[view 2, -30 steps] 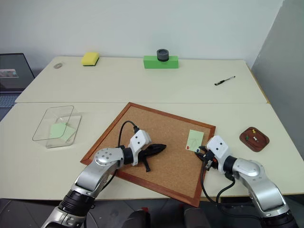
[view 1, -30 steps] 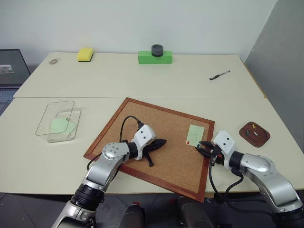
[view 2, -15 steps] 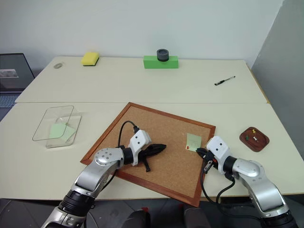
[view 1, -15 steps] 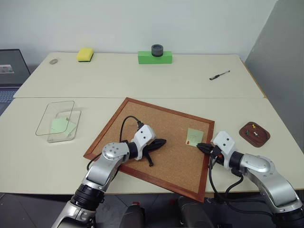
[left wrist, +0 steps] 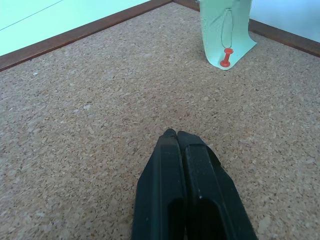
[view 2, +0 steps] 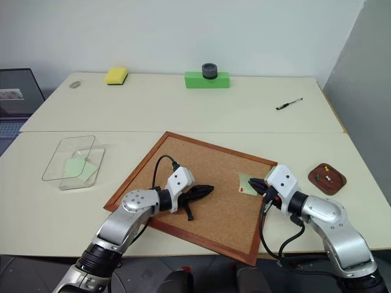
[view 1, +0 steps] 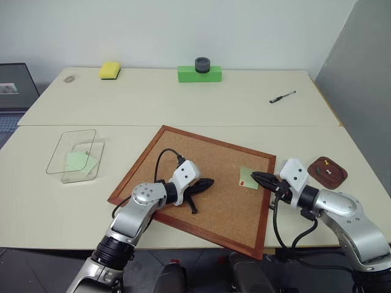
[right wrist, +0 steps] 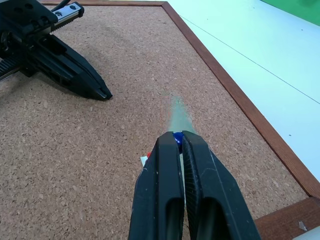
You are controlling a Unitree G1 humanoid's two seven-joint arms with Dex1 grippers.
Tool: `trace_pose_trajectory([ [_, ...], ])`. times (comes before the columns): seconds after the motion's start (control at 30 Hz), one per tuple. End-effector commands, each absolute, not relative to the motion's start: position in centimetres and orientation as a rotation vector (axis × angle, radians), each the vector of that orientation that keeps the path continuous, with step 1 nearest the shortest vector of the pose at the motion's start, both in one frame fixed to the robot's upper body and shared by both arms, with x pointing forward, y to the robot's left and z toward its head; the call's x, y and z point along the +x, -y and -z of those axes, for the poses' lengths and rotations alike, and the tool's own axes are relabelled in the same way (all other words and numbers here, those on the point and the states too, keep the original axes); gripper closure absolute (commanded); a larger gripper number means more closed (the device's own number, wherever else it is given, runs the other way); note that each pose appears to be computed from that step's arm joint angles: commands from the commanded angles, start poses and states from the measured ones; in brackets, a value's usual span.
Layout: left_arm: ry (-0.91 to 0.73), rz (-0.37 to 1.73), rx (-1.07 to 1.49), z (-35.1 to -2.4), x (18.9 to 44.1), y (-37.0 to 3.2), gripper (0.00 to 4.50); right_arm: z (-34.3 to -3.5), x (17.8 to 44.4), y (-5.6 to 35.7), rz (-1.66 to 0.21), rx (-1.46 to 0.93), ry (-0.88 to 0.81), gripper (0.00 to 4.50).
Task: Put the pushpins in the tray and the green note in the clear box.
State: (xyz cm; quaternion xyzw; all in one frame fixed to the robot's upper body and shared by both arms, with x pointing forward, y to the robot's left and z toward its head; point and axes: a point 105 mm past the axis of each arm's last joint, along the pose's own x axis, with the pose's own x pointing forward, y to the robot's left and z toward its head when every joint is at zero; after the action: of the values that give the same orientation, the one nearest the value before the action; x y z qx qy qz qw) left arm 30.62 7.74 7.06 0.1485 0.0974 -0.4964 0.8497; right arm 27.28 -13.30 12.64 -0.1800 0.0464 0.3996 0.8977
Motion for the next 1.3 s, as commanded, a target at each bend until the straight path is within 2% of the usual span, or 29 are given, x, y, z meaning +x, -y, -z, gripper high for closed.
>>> trace_pose_trajectory([
  [0.03,-0.339,1.023,0.334,-3.9,30.0,-9.0,4.5,-15.1,27.0,15.5,-0.731,-0.39,-0.036,4.42],
  [0.1,-0.339,1.023,0.334,-3.9,30.0,-9.0,4.5,-15.2,26.9,16.2,-0.706,-0.384,-0.045,4.42],
  [0.2,-0.336,1.024,0.331,-3.9,29.9,-9.0,4.5,-15.6,27.0,21.2,-0.51,-0.433,-0.046,4.42],
  [0.4,-0.336,1.025,0.327,-3.8,29.9,-8.9,4.5,-13.4,27.6,29.5,-0.199,-0.661,-0.174,4.42],
  [0.9,-0.331,1.027,0.336,-3.8,30.2,-8.7,4.5,-10.1,30.3,32.3,-0.148,-0.602,-0.299,4.42],
  [1.0,-0.329,1.026,0.337,-3.8,30.3,-8.6,4.5,-10.0,30.7,32.9,-0.13,-0.603,-0.306,3.85],
  [1.2,-0.326,1.02,0.337,-3.9,30.4,-8.7,4.5,-10.1,31.0,32.6,-0.137,-0.572,-0.305,2.38],
  [1.3,-0.326,1.019,0.337,-3.9,30.4,-8.7,4.5,-10.6,30.9,32.7,-0.125,-0.576,-0.285,1.87],
])
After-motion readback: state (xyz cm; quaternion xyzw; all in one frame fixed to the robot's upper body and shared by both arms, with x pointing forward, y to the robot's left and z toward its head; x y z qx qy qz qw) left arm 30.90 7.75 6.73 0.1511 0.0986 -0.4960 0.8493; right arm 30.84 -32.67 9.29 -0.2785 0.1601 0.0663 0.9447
